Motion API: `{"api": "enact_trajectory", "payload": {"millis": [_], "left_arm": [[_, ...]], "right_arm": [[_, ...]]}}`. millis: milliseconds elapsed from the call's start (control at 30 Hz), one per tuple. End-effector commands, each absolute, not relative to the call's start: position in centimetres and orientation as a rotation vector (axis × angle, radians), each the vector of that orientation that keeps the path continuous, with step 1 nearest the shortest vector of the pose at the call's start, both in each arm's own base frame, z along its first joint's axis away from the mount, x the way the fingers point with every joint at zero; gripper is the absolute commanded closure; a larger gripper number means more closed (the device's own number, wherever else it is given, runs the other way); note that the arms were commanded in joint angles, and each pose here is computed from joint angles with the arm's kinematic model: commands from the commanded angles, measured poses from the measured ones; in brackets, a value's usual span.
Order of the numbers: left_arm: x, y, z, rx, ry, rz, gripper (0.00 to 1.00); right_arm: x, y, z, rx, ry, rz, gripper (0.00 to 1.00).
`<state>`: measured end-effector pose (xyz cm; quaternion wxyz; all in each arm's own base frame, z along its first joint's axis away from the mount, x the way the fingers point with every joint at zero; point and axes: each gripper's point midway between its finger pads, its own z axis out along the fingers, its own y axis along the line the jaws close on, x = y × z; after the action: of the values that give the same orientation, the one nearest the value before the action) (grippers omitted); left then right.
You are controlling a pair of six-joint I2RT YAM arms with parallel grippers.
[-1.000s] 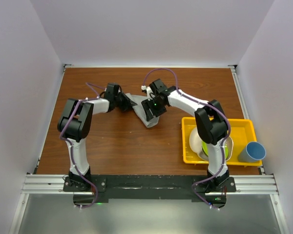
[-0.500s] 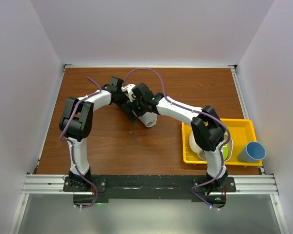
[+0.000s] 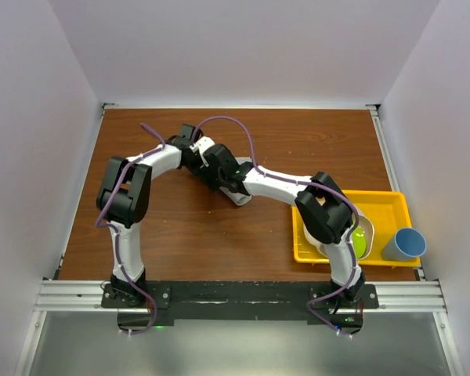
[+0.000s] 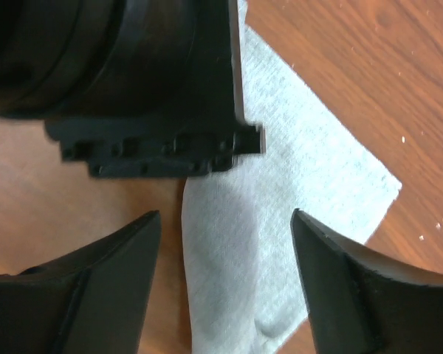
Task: Fold the napkin, place the utensils inside, and roll it up
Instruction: Roll the napkin with the utensil
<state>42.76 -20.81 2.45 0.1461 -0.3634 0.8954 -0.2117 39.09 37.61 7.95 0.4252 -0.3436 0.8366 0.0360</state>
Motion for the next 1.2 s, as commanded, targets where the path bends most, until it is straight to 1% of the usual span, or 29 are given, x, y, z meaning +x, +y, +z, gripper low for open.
{"api": "enact_trajectory", "payload": {"millis": [0,133,167,200,300,333,467,500,600,733,867,933,1167], "left_arm": [[36.1,-19.3,-2.5,-1.201,2.799,-0.337,1.0],[36.2,-19.5,-2.5,-1.197,2.8,-0.348,1.0],[36.2,-19.5,-2.5,-1.193,2.802,-0.35,1.0],[36.1,-19.6,-2.5,-1.19,2.805,-0.359,1.0],[36.0,-19.8,-2.6,-1.189,2.815,-0.377,1.0],[36.0,-19.9,-2.6,-1.189,2.816,-0.378,1.0],[35.8,-19.9,-2.8,-1.196,2.824,-0.389,1.0],[35.8,-19.8,-2.8,-1.197,2.826,-0.389,1.0],[36.0,-19.5,-3.0,-1.185,2.818,-0.397,1.0],[36.5,-19.4,-3.1,-1.153,2.804,-0.448,1.0],[36.8,-19.1,-3.1,-1.145,2.799,-0.465,1.0],[36.6,-18.9,-3.1,-1.161,2.816,-0.444,1.0],[35.5,-18.8,-3.5,-1.196,2.848,-0.422,1.0]], "right_arm": [[38.4,39.2,5.8,-0.986,2.047,0.052,0.32],[38.1,39.1,4.7,-0.982,2.064,0.066,0.33],[38.1,39.0,4.7,-0.976,2.061,0.065,0.3],[38.0,38.7,4.2,-0.978,2.069,0.06,0.29],[38.1,38.2,3.4,-0.982,2.081,0.039,0.3],[38.2,38.2,3.2,-0.978,2.081,0.036,0.32],[38.3,38.0,2.6,-0.983,2.09,0.031,0.46],[38.3,37.9,3.3,-0.972,2.082,0.037,0.45],[37.5,37.5,3.9,-0.942,2.082,0.1,0.3],[36.2,38.0,6.4,-0.868,2.068,0.305,0.22],[35.9,37.9,6.2,-0.875,2.068,0.322,0.21],[36.3,37.8,5.1,-0.911,2.074,0.282,0.21],[38.2,38.1,4.0,-0.962,2.057,0.176,0.22]]}}
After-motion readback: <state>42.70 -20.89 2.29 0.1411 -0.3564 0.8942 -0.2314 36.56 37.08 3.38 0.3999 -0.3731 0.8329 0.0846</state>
